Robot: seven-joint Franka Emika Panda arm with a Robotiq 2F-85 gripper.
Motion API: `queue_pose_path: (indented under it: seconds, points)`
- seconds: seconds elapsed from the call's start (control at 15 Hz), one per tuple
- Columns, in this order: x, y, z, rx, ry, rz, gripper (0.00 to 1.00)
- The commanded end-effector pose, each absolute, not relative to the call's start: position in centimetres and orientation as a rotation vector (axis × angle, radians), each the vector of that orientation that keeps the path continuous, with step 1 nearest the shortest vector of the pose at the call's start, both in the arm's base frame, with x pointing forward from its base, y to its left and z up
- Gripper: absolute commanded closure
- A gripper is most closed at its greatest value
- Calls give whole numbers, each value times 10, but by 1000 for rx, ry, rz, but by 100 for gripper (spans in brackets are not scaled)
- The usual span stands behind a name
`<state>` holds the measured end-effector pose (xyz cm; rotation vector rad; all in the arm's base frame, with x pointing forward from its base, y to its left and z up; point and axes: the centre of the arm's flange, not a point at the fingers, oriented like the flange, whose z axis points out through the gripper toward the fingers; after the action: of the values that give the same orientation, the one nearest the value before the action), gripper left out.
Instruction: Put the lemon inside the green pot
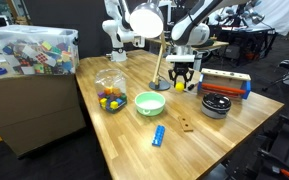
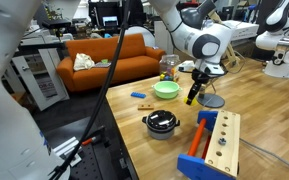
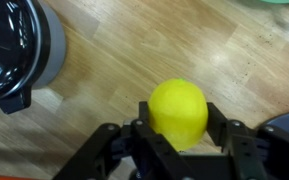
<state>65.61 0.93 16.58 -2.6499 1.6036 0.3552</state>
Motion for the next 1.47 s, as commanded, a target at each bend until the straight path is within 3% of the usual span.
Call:
queue_pose_path:
  seconds: [0.0, 1.4]
  points:
    - [630, 16, 179, -2702, 1553, 300, 68]
    - [616, 152, 222, -2983, 940, -7, 68]
